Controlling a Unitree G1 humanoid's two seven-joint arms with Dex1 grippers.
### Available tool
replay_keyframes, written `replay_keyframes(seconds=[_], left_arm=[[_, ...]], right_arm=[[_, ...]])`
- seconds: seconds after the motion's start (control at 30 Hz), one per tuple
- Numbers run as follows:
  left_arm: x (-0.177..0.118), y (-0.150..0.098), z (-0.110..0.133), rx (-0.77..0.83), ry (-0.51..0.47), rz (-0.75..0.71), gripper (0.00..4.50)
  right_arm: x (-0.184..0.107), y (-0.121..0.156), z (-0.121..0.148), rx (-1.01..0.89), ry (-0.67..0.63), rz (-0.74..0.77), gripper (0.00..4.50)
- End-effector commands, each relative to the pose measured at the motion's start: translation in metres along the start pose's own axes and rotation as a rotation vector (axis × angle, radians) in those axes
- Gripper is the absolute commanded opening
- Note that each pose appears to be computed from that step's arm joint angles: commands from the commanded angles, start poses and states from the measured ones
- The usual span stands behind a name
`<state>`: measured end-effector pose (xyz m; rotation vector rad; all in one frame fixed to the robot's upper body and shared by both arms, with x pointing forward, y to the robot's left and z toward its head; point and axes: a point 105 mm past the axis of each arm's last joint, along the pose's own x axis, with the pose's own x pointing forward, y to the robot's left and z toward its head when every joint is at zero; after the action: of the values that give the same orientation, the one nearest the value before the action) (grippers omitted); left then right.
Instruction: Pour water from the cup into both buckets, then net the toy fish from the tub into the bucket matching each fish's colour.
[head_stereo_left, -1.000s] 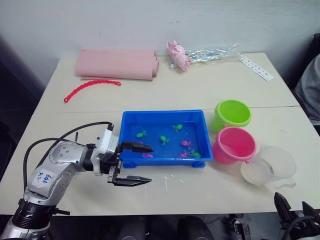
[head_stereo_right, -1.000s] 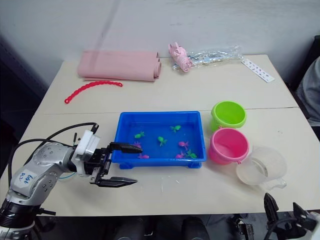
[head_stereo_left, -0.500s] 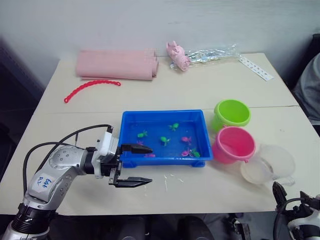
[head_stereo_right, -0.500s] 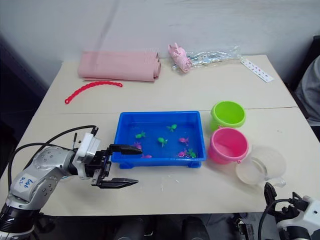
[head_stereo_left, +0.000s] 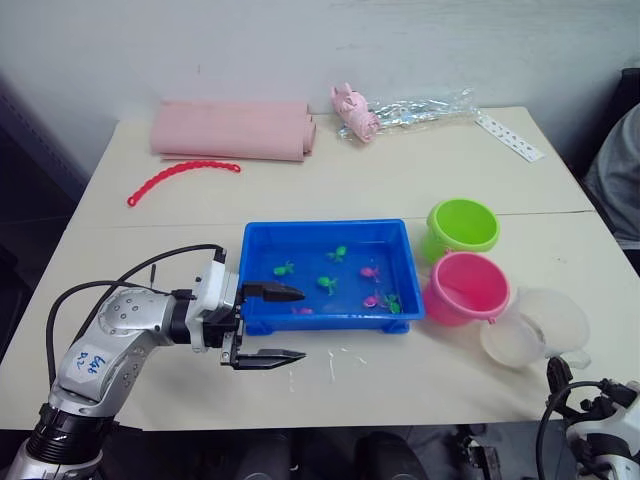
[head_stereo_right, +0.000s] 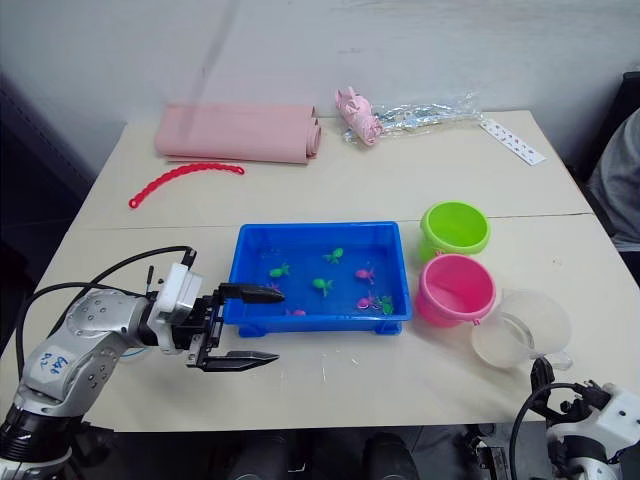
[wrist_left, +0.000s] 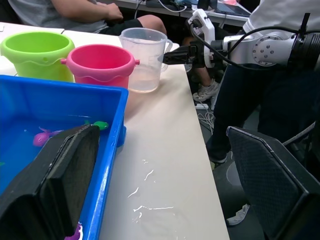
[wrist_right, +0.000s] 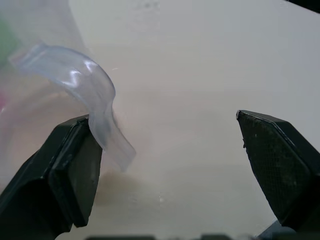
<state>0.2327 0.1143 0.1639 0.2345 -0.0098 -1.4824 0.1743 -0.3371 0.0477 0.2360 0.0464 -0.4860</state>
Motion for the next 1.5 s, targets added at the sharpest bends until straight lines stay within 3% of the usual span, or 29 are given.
replay_keyframes(seconds=[0.03, 0.27, 0.3, 0.37, 0.6, 0.83, 1.03, 1.23, 1.37, 1.5], left_arm=[[0.003, 0.001, 0.011, 0.047, -0.032, 0.009, 4.45], [0.001, 0.006, 0.015, 0.039, -0.043, 0.035, 4.45], [0.002, 0.006, 0.015, 0.040, -0.042, 0.035, 4.49], [0.003, 0.006, 0.016, 0.041, -0.044, 0.035, 4.50], [0.003, 0.005, 0.013, 0.033, -0.042, 0.046, 4.50], [0.001, 0.002, 0.009, 0.017, -0.036, 0.058, 4.50], [0.000, 0.002, 0.009, 0.016, -0.039, 0.071, 4.50], [0.000, 0.008, 0.013, 0.031, -0.050, 0.084, 4.50], [0.005, 0.011, 0.016, 0.026, -0.079, 0.072, 4.50], [0.013, 0.015, 0.018, -0.026, -0.127, 0.055, 4.50]], right_arm=[[0.002, -0.001, 0.003, -0.018, -0.033, -0.043, 4.50], [0.011, 0.014, -0.002, 0.002, -0.064, -0.054, 4.50], [0.012, 0.015, -0.002, 0.008, -0.069, -0.063, 4.25], [0.014, 0.016, -0.003, 0.013, -0.076, -0.070, 3.65], [0.017, 0.022, -0.003, 0.013, -0.097, -0.059, 0.05], [0.015, 0.011, 0.005, -0.033, -0.118, -0.073, 0.02], [0.014, 0.000, 0.029, -0.140, -0.168, -0.073, 0.02], [0.013, -0.009, 0.070, -0.299, -0.226, -0.012, 0.02], [0.021, -0.001, 0.114, -0.526, -0.256, 0.139, 0.02], [0.030, 0.005, 0.141, -0.728, -0.279, 0.187, 0.02]])
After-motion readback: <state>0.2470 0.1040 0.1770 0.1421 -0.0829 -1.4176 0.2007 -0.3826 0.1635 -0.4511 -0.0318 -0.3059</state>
